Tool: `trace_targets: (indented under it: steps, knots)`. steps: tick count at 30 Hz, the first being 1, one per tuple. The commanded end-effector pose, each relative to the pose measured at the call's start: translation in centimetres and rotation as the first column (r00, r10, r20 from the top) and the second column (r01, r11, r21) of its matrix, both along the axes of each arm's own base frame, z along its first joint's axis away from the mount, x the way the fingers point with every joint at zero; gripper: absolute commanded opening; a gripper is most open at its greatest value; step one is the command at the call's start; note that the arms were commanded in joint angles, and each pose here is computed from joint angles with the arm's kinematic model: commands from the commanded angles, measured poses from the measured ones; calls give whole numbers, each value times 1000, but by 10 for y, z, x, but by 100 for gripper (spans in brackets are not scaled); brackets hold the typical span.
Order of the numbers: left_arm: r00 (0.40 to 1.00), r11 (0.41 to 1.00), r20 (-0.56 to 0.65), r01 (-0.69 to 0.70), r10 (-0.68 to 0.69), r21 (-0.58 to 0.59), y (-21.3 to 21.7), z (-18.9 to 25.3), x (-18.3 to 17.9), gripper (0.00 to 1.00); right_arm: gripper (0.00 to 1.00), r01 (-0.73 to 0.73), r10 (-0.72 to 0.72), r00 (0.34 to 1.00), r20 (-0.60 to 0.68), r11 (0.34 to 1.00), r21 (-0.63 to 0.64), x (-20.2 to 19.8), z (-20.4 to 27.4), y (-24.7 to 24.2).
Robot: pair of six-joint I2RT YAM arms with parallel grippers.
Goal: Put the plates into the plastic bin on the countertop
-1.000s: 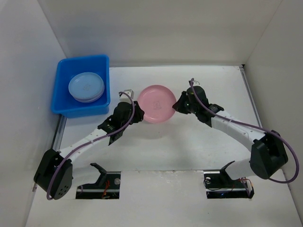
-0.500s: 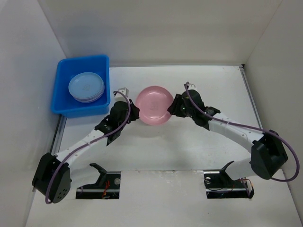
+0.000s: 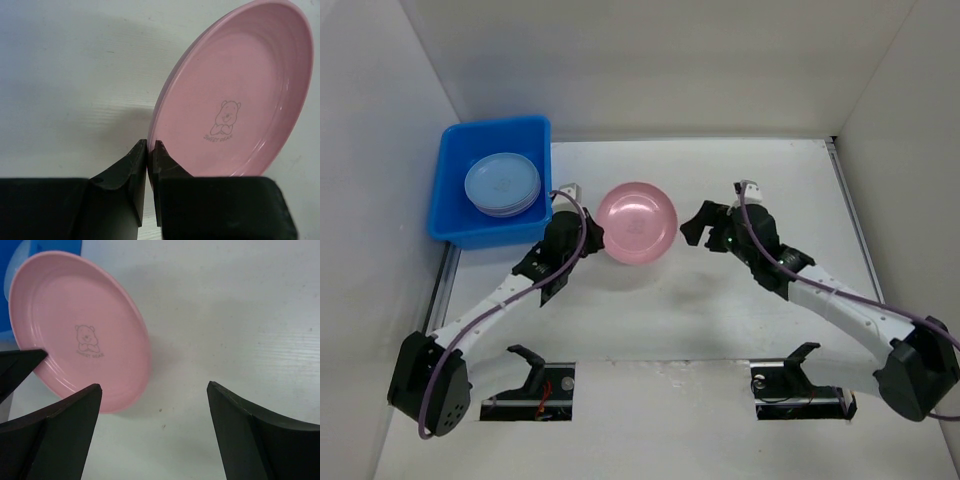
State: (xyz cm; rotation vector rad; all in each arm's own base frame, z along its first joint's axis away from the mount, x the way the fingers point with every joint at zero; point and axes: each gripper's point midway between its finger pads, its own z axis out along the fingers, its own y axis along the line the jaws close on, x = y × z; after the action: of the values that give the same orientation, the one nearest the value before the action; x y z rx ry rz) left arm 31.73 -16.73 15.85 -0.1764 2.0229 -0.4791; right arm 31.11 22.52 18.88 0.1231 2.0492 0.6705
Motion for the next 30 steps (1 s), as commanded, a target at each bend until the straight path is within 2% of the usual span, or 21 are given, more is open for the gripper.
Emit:
trace_targets:
  steps: [1,4,8,11,14,21,30]
  knots:
    - [981,991,156,-104,116,-84,30,73,23,0,93,59,-62,992,109,998,29,7,24,-22]
    - [934,952,208,-259,290,-162,82,109,36,1,93,83,-84,990,113,996,17,5,20,-35]
    - [778,792,206,-519,593,-321,176,138,52,2,93,81,-82,992,97,997,10,2,9,-38]
    - [669,672,165,-634,725,-384,230,137,68,2,93,73,-72,994,80,997,-4,0,-1,-37]
    - [594,571,89,-705,799,-421,269,117,88,2,94,74,-73,994,77,997,-3,-1,-5,-37]
    - [551,491,-17,-758,835,-430,307,72,126,2,95,40,-39,998,49,999,-19,-4,-21,-31]
    - [559,503,-60,-782,827,-368,325,35,167,3,95,7,-6,1000,19,1000,-23,2,-33,-23]
